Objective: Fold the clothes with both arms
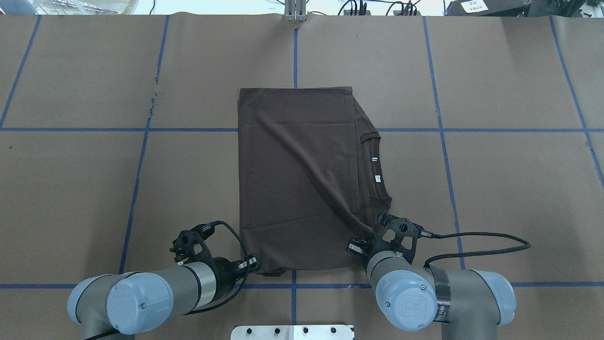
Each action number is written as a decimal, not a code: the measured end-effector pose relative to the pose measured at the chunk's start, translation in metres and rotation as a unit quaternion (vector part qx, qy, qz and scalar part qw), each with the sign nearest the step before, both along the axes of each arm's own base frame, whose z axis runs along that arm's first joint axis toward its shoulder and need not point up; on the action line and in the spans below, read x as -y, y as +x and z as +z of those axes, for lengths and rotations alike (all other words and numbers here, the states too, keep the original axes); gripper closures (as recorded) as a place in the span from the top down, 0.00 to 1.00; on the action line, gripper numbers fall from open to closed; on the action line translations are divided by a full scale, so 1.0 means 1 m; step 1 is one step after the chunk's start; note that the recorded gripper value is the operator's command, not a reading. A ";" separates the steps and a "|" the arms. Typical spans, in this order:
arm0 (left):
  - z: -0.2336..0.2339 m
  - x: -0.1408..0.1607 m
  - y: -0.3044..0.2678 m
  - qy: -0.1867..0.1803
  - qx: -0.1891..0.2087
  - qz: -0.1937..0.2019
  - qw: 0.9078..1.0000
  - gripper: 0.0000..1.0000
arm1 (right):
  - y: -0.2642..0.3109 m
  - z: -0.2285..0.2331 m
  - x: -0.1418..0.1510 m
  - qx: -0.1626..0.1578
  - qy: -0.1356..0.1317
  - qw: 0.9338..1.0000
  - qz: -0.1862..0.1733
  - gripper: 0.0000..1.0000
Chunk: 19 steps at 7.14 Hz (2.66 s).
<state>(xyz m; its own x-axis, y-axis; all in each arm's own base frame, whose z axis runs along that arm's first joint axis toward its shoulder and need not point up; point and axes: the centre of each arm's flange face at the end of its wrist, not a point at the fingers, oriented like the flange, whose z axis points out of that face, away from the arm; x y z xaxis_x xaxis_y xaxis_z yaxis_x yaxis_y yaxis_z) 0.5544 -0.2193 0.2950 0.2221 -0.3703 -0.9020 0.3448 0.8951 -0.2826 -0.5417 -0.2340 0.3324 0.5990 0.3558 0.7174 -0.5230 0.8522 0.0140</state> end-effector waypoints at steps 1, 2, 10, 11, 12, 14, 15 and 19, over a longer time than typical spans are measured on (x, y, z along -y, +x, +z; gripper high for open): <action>0.000 0.000 0.000 0.000 0.000 0.000 1.000 0.00 | 0.000 -0.001 0.000 0.002 -0.002 1.000 0.002 0.00; 0.000 0.000 0.000 0.000 0.000 0.000 1.000 0.00 | -0.001 -0.002 0.000 0.004 -0.003 1.000 0.004 0.00; -0.145 -0.034 -0.178 -0.014 0.045 0.079 0.996 0.00 | 0.118 -0.151 -0.018 0.048 -0.035 0.998 -0.004 0.00; -0.142 -0.028 -0.170 -0.008 0.063 0.077 0.995 0.00 | 0.102 -0.151 -0.013 0.034 -0.038 0.999 -0.002 0.00; -0.136 -0.008 -0.152 0.008 0.087 0.068 0.994 0.00 | 0.082 -0.149 0.002 0.026 -0.039 0.999 0.009 0.00; -0.119 0.053 -0.116 0.040 0.132 0.040 0.990 0.00 | 0.045 -0.137 0.057 0.020 -0.033 0.998 0.043 0.00; -0.104 0.081 -0.103 0.051 0.148 0.030 0.987 0.00 | 0.029 -0.131 0.088 0.017 -0.030 0.998 0.055 0.00; -0.042 0.147 -0.066 0.069 0.184 0.010 0.980 0.00 | -0.037 -0.109 0.176 0.010 -0.028 0.997 0.074 0.00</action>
<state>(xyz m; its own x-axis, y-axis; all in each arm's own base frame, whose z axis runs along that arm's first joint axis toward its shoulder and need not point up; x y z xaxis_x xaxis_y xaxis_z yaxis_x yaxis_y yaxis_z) 0.4881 -0.3668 0.2526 0.5481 -0.2434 -0.8002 0.3832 0.9235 -0.0184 -0.5786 -0.4103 0.2237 0.5231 0.4795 0.7046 -0.6431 0.7646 -0.0429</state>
